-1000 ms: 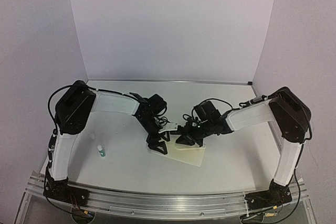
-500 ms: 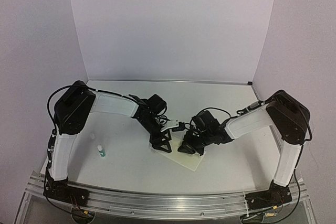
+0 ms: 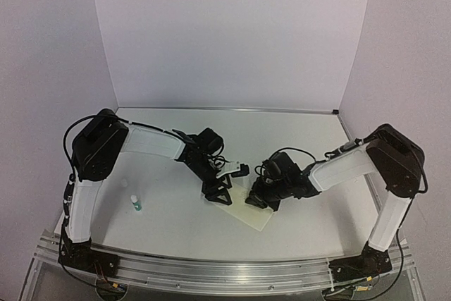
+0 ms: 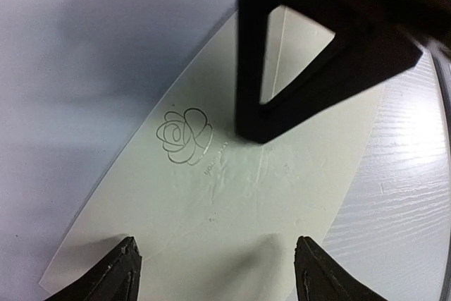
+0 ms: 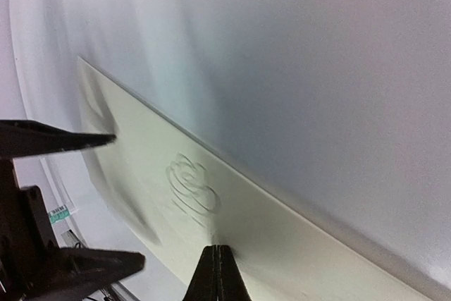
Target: Place the letter into the envelope and seal it
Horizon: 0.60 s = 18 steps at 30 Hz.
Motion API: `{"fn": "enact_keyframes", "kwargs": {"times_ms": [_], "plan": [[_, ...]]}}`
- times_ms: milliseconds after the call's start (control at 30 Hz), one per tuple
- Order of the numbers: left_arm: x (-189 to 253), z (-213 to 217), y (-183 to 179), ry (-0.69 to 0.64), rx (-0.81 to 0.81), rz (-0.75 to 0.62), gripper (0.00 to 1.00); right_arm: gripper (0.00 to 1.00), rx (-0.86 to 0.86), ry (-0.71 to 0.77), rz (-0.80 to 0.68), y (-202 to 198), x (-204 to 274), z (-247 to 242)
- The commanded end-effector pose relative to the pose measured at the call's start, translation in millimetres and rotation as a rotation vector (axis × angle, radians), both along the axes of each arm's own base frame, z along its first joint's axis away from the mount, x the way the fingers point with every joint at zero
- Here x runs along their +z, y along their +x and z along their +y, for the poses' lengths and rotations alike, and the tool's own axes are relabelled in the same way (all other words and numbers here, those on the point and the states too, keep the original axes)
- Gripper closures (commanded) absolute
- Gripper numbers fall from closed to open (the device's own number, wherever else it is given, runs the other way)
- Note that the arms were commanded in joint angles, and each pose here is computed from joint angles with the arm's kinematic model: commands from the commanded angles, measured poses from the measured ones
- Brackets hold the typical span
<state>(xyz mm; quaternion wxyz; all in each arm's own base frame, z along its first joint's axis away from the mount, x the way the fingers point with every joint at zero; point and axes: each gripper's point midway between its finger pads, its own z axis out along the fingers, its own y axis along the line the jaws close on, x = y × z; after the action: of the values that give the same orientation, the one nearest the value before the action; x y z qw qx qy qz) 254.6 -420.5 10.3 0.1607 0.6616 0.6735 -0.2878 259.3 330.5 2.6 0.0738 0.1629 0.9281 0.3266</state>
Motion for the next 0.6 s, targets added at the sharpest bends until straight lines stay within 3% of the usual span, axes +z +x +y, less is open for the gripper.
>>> {"fn": "enact_keyframes", "kwargs": {"times_ms": [0,567], "plan": [[-109.4,90.7,-54.7,0.457,0.071,0.203,0.26,1.00,-0.066,-0.182,0.133,-42.6,-37.4,-59.3],[-111.3,93.3,-58.3,0.464,0.057,0.215,0.27,1.00,0.085,-0.018,0.045,14.6,-11.2,45.0]]}}
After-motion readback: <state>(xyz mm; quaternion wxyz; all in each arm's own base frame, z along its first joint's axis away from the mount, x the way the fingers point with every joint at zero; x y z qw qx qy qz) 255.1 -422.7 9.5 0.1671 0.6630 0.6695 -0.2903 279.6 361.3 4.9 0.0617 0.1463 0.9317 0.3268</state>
